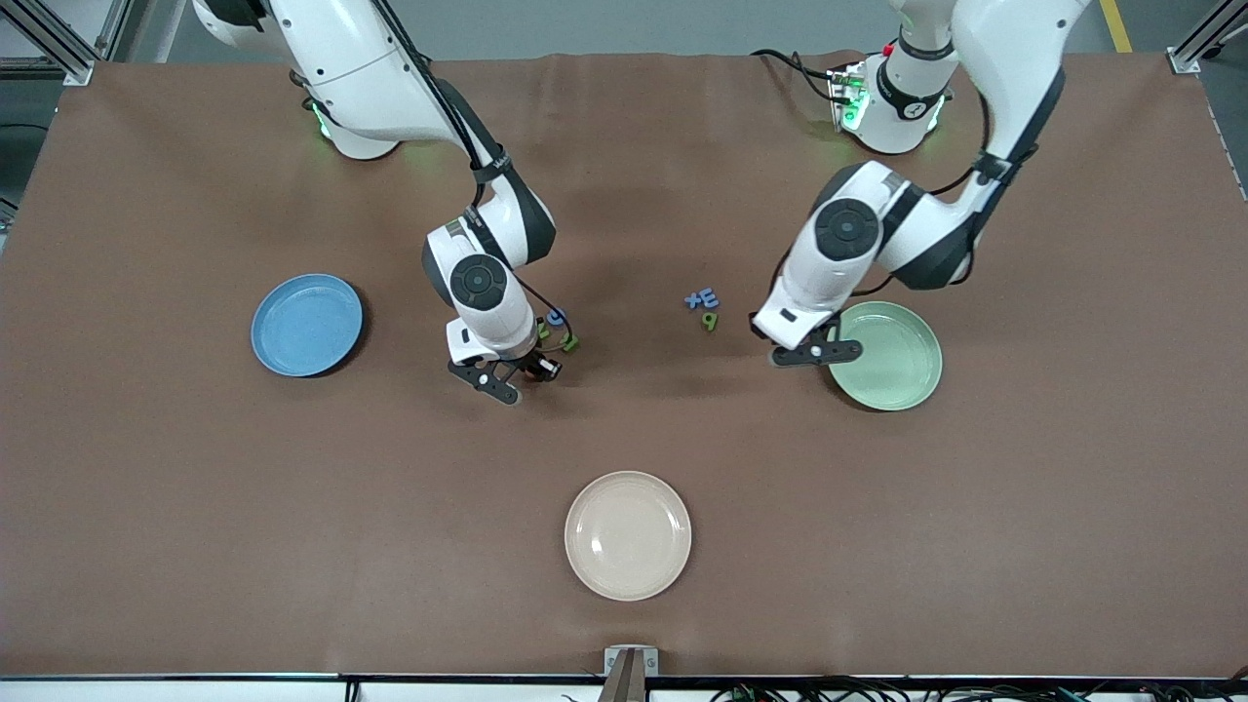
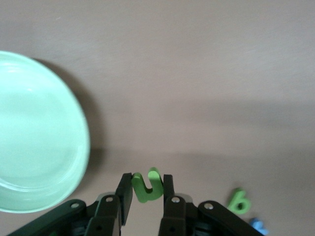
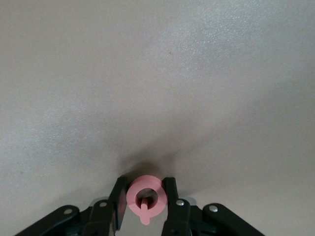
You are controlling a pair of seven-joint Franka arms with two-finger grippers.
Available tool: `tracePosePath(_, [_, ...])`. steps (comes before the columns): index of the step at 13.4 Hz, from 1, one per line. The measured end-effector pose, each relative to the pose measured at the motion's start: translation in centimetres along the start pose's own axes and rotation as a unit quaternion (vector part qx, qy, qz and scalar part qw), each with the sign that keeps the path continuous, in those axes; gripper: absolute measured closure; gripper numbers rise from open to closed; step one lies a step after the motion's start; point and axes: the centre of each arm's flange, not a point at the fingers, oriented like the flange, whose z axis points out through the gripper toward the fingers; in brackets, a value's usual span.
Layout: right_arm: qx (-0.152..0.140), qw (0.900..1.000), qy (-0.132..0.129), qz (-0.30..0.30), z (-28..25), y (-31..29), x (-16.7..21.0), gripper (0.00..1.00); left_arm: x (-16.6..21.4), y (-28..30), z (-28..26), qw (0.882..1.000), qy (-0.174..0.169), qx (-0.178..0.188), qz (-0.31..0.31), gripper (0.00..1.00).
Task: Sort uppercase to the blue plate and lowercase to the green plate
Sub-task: 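Release the u onto the green plate while the right gripper moves Q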
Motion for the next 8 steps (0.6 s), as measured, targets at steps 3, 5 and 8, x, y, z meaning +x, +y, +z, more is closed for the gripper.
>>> tracePosePath(3, [-0.010, 0.999, -0.002, -0.043, -0.1, 1.5, 2.6, 0.64, 0.2, -5.2, 1.1, 1.000, 0.006, -0.004, 0.017, 0.70])
tracePosePath(5, [-0.030, 0.996, -0.021, -0.083, -1.1, 5.4, 7.8, 0.64, -0.1, -8.0, 2.6, 1.000, 0.010, 0.004, 0.029, 0.70])
tracePosePath(8, [-0.026, 0.987, -0.044, -0.154, -5.3, 14.3, 15.5, 0.64, -0.9, -10.0, 4.0, 0.999, 0.014, 0.012, 0.042, 0.70])
